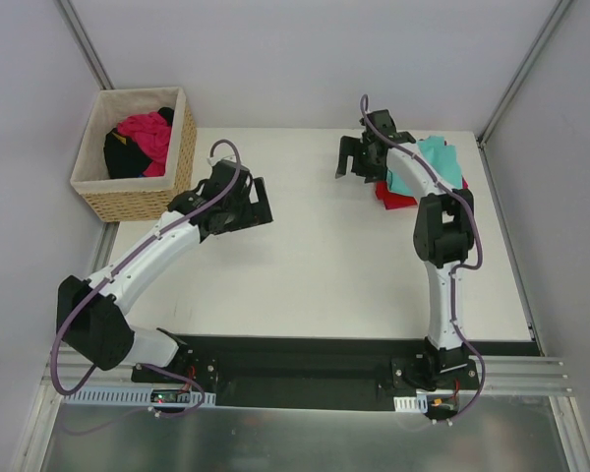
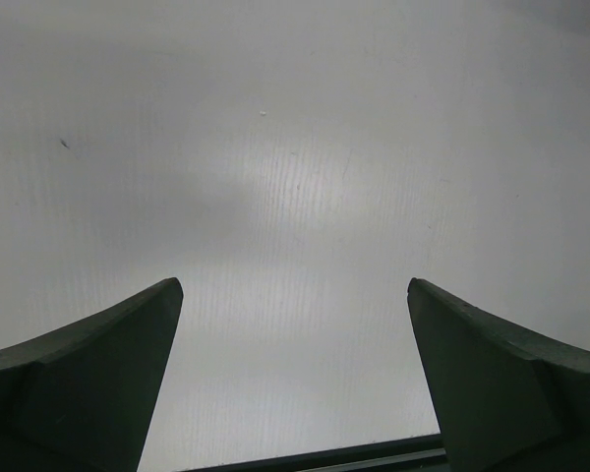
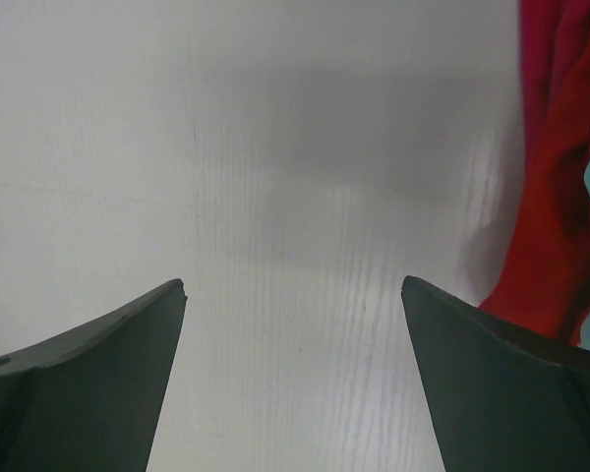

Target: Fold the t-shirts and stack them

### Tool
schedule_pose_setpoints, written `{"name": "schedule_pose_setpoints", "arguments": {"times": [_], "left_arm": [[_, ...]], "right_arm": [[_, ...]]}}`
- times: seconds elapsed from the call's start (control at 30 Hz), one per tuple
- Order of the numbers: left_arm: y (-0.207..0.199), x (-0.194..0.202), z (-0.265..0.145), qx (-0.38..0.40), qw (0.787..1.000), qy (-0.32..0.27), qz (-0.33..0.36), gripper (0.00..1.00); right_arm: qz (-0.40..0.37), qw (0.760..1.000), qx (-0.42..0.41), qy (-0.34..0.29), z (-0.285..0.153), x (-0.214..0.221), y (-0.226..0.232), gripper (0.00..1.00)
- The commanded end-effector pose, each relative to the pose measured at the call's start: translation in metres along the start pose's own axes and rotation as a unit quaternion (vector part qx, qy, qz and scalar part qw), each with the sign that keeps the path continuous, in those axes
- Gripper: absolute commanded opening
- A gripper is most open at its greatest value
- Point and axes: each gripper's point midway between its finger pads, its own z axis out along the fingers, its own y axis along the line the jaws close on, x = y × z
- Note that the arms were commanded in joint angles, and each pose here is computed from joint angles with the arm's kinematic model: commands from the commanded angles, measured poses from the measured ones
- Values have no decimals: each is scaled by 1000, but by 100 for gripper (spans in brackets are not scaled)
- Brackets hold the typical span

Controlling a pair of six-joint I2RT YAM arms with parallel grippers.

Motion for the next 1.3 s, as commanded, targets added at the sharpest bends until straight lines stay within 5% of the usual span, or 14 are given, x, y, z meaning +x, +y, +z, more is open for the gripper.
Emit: {"name": "schedule_pose_setpoints", "arguments": {"times": [0.0,0.77,1.27], "left_arm": [[-15,-18,-6,16,1000,-23,7,99],[-22,-26,-1,19,999,-25,11,99],[-25,-28,-3,24,999,-25,15,99]], "right_arm": [[-1,1000,-6,-19,6,-20,2,96],[109,992,60,3,41,-25,-88,96],[158,983,73,-60,39,-72,-149,96]]}}
